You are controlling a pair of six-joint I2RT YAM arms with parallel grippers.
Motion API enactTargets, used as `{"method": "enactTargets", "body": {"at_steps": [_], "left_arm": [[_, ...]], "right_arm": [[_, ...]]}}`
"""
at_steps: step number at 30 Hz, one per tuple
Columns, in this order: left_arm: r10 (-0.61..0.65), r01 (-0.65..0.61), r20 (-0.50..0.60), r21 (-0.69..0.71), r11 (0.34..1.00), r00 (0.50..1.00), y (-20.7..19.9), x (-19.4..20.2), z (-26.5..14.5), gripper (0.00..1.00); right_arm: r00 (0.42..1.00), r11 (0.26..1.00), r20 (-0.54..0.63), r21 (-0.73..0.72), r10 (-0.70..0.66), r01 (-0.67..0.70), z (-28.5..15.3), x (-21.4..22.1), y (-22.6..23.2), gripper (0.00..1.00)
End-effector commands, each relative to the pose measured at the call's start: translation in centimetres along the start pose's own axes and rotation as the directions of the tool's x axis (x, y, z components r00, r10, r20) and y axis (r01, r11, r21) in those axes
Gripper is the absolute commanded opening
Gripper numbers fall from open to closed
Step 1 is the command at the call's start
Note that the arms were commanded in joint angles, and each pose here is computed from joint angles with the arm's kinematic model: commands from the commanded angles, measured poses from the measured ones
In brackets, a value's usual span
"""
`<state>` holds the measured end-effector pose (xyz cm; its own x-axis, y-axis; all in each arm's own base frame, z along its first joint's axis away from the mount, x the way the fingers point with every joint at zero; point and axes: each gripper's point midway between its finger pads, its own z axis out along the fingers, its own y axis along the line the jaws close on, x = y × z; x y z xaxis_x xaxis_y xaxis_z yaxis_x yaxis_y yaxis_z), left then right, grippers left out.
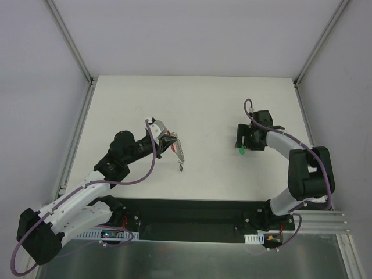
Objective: Put the keys on the keyring
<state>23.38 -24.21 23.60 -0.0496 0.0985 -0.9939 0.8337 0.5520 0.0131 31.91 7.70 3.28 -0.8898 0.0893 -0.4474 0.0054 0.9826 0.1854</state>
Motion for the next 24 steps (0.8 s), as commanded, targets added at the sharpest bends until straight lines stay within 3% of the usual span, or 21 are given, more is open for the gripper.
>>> {"method": "enactTargets", "body": {"at_steps": [1,7,15,24], "left_arm": [[0.056,-0.053,0.09,-0.04,0.998,0.994,0.8,-3.0,-0.5,0.0],[0.07,-0.064,0.087,-0.061,0.996,0.994,1.1,-3.1,-0.7,0.0],[0.07,-0.065,0.089,-0.059,0.996,0.994,1.1,-3.2,-0.8,0.0],[0.068,-0.064,0.088,-0.05,0.997,0.994,1.0,-3.2,-0.8,0.0]], "right_arm": [[0.999,0.999,0.03,-0.026,-0.04,0.041,0.2,-2.1,0.6,0.79],[0.998,0.998,0.03,-0.048,-0.05,0.052,-0.2,-2.6,1.3,0.78],[0.997,0.998,-0.052,-0.041,-0.048,0.046,0.4,-0.9,1.3,0.69],[0.991,0.998,-0.125,-0.042,-0.054,0.049,0.4,1.0,2.3,0.49]]}}
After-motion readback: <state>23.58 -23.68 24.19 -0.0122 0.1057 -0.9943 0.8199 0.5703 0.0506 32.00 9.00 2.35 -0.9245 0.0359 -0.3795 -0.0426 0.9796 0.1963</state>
